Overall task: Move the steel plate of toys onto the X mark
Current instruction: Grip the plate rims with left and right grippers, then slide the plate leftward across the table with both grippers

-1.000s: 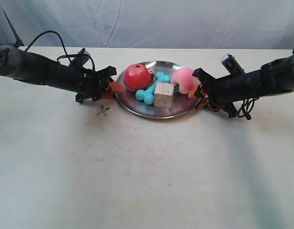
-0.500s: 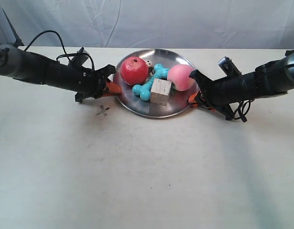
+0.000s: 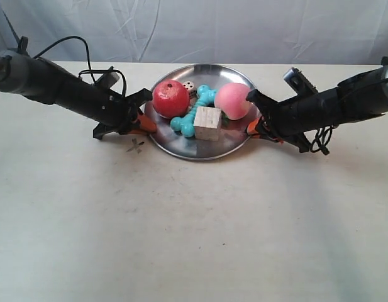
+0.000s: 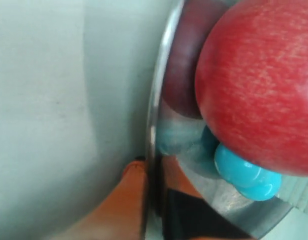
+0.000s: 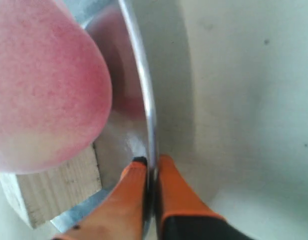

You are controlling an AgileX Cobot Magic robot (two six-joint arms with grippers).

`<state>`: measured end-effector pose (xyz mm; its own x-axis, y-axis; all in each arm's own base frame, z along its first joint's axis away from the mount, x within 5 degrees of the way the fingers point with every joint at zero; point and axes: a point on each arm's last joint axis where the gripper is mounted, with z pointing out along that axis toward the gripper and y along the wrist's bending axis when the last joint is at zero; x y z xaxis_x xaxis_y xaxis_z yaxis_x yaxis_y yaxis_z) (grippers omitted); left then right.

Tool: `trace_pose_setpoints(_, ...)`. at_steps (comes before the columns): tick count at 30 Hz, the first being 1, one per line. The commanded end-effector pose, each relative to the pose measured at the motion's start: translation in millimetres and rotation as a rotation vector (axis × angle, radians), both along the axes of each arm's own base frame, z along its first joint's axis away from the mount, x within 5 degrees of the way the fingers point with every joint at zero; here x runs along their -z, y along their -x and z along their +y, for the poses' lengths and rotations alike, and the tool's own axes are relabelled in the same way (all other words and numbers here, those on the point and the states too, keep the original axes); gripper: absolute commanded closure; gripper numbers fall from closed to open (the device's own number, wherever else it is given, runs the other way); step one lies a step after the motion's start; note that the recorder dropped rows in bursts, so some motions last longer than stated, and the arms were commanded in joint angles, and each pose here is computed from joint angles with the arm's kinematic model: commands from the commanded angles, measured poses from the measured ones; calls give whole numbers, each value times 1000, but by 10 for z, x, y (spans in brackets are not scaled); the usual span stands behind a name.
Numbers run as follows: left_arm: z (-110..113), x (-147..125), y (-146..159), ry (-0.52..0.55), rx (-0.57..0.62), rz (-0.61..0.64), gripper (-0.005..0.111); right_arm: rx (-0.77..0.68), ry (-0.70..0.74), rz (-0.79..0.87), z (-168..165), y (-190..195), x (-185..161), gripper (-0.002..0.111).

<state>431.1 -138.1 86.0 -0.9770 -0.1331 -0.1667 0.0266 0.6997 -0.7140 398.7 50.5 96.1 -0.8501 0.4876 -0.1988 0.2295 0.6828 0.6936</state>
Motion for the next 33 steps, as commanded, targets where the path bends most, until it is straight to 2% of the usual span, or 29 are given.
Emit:
trace_pose_setpoints(1, -48, -105, 92, -33, 123, 1, 107, -98, -61, -19, 115, 54, -144, 109)
trace_pose_setpoints(5, 23, -213, 109, -84, 128, 13, 107, -112, -84, -6, 133, 71, -156, 109)
trace_pose_setpoints(15, 324, -582, 138, -54, 147, 19, 107, -187, -175, 18, 255, 138, -235, 109)
trace_pose_setpoints(20, 512, -701, 224, -119, 150, 51, 107, -240, -177, -7, 463, 190, -387, 109)
trace_pose_setpoints(28, 931, -631, 591, -175, 40, 111, 107, -352, -174, 26, 849, 338, -421, 109)
trace_pose_setpoints(33, 1097, -521, 861, -206, -16, 137, 107, -399, -157, 31, 1056, 416, -409, 109)
